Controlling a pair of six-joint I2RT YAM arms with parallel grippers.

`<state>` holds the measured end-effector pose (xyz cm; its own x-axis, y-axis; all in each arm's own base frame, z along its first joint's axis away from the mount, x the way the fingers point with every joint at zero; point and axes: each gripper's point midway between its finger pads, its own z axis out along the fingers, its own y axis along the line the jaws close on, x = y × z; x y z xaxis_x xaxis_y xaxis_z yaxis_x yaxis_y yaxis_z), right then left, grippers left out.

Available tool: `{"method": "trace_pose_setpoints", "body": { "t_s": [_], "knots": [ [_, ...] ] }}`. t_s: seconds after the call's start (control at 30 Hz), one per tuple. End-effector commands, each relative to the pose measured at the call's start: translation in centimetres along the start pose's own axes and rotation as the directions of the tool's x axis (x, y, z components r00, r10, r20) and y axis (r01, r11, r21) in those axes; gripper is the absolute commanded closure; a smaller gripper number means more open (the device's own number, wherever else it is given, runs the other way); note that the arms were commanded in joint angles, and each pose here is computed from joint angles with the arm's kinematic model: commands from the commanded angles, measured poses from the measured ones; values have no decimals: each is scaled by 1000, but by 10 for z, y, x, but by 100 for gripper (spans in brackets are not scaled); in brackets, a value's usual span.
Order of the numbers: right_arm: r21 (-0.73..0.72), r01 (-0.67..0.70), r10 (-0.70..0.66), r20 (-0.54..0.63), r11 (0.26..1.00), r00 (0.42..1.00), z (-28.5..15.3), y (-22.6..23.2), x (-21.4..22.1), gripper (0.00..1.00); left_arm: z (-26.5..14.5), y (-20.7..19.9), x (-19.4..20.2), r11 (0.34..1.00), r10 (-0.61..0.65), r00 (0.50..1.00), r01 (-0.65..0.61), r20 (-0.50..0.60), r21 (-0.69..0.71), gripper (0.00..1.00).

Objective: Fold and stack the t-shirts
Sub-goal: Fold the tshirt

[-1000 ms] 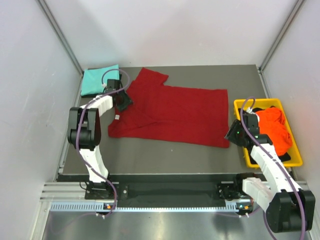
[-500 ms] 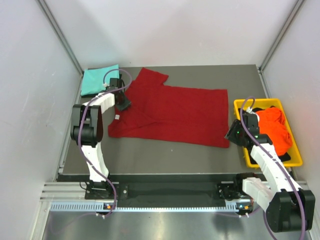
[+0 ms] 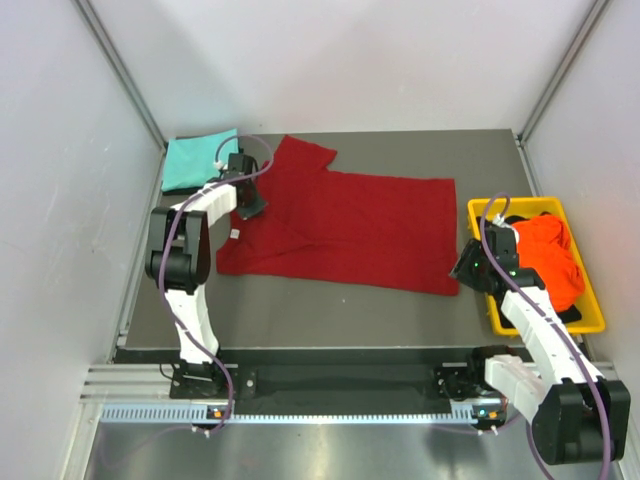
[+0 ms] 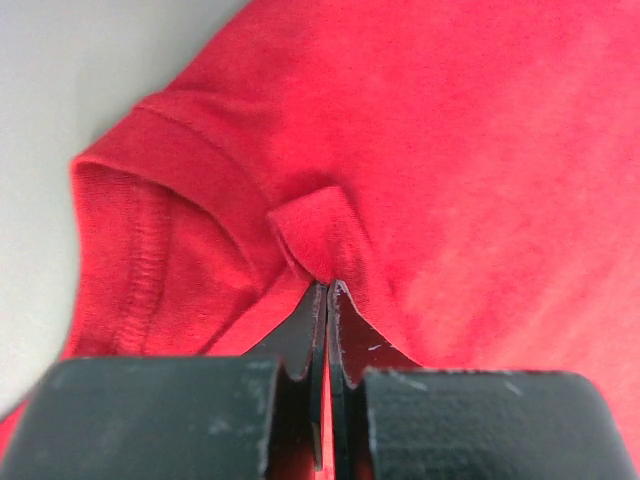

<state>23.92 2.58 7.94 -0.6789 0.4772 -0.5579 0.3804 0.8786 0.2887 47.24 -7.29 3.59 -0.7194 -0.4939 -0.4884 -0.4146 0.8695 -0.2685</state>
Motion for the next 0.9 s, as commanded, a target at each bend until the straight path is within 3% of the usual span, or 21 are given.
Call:
{"method": "trace_pose_setpoints", "body": {
  "t_s": [0.0,0.6,0.87],
  "knots": [
    [-21,8,-6,69,1000,998,-5,7,-21,59,-18,-26,-24,997,49,994,-53,96,47,100],
    [-17,9,-8,68,1000,998,-3,7,-22,58,-55,-99,-62,925,28,959,-132,281,358,100],
    [-16,13,-12,58,1000,998,-1,8,-22,59,-46,-107,-64,916,38,959,-145,280,373,100]
  ]
}}
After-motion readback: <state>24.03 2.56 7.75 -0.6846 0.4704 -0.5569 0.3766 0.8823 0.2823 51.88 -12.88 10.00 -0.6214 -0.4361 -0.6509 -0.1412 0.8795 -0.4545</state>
